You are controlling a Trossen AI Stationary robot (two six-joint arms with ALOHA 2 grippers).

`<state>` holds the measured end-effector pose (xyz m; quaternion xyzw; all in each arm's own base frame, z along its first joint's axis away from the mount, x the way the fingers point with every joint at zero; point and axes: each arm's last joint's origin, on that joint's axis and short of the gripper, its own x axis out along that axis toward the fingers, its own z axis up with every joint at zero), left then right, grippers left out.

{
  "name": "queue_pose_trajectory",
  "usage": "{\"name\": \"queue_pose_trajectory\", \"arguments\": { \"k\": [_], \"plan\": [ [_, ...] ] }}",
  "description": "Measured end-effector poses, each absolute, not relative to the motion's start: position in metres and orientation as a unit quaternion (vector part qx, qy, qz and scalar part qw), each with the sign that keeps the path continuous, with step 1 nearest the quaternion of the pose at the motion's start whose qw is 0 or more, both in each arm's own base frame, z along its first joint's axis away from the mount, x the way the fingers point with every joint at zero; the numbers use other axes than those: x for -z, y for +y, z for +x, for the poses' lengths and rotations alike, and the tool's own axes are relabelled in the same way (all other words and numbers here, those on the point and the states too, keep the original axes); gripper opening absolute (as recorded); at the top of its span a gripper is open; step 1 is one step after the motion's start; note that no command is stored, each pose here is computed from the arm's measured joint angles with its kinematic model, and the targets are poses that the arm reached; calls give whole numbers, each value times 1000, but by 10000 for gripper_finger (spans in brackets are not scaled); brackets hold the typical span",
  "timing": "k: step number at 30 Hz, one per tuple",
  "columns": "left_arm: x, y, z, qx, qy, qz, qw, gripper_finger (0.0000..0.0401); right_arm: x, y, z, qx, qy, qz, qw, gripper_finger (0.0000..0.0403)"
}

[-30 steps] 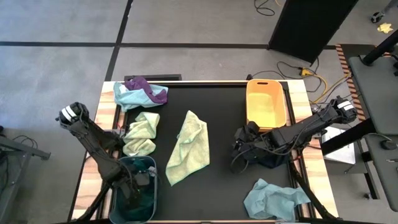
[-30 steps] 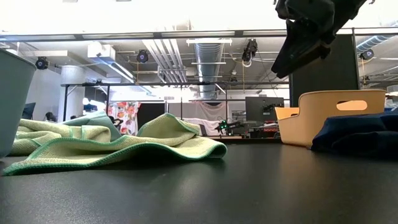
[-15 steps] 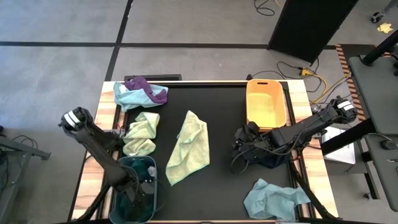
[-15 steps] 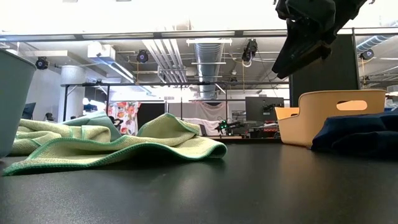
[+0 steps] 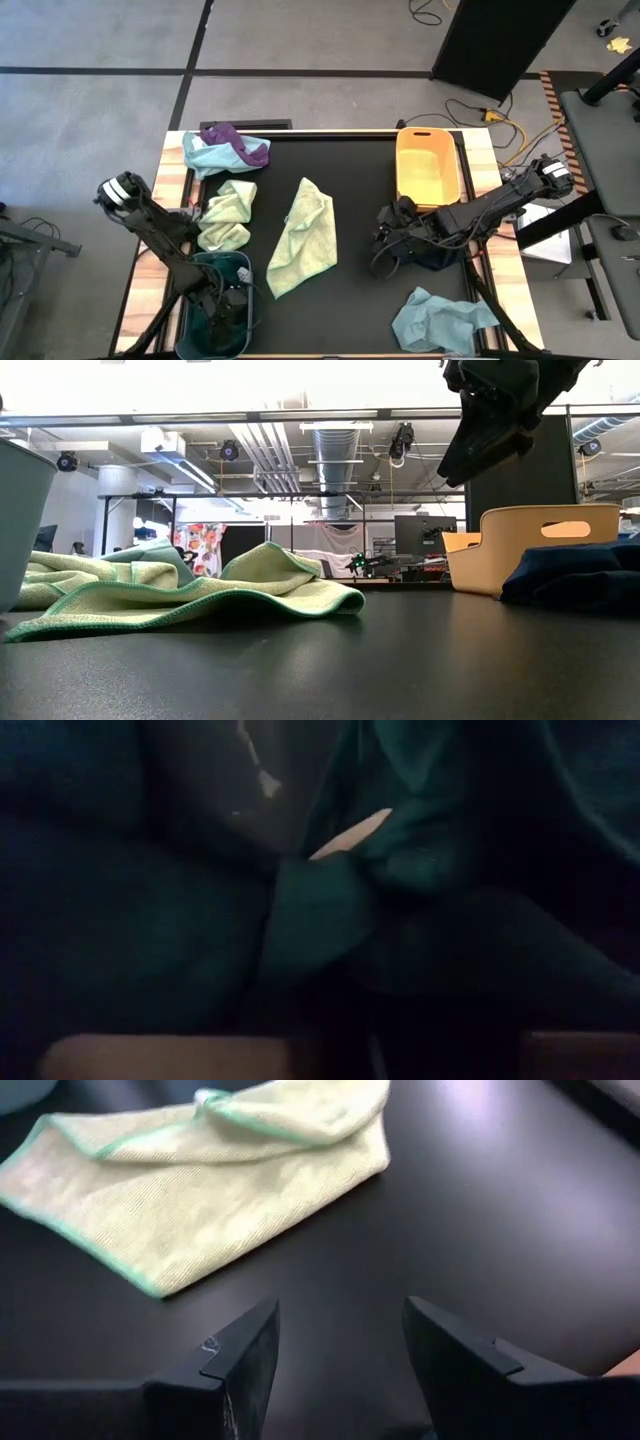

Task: Sort microfiber towel by color & place in baskets
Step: Put the dark green microfiber towel into the green bin, then put the right light green microfiber towel into the yellow bin

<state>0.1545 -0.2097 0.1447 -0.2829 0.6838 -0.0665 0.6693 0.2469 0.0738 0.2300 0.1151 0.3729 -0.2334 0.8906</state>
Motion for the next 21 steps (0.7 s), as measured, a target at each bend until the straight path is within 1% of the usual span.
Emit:
{"name": "queue_pose_trajectory", "arguments": {
  "k": [5, 8, 13, 17, 21],
  "plan": [
    [-163, -215, 155, 72, 699, -266, 660, 124, -227, 75, 244, 208, 406, 123, 881, 210],
    [-189, -224, 156, 95, 707, -236, 659, 165, -228, 75, 240, 208, 419, 130, 874, 216],
    [-237, -228, 161, 120, 704, -191, 674, 225, -233, 73, 238, 222, 398, 149, 877, 225],
    [-264, -227, 166, 129, 701, -179, 678, 256, -236, 71, 237, 238, 380, 136, 884, 232],
    [-277, -219, 171, 116, 681, -182, 700, 264, -238, 71, 239, 243, 364, 138, 888, 239]
  ]
}}
